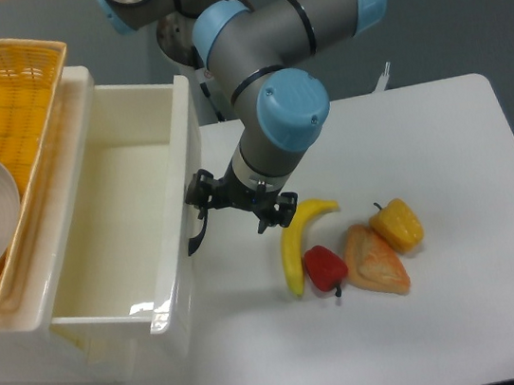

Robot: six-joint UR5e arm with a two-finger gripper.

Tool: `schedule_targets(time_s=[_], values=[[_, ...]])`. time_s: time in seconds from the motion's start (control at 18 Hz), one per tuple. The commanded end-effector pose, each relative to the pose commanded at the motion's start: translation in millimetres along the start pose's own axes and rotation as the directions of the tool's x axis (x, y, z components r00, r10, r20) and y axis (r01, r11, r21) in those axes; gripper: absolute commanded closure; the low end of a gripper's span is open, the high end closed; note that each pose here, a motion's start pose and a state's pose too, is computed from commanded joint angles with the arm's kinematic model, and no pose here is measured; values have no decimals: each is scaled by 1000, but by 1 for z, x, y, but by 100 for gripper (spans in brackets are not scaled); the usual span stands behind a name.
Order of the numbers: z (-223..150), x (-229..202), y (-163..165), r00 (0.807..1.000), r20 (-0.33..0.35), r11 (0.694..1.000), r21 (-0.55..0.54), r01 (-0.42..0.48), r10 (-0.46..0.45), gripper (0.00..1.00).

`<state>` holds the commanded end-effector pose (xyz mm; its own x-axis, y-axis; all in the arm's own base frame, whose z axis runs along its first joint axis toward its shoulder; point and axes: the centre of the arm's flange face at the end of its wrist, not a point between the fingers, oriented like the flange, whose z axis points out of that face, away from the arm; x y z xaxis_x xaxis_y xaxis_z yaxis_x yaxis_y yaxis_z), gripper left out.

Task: Slide the top white drawer open
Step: 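Keep pulling the drawer outward until it is fully extended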

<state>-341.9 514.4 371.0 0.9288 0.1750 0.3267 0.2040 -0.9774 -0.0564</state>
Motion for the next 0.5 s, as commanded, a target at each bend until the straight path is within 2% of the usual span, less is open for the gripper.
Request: schedule_targets(time_s=[0.5], values=[[-4,-7,2,999,13,999,-3,-34,34,0]])
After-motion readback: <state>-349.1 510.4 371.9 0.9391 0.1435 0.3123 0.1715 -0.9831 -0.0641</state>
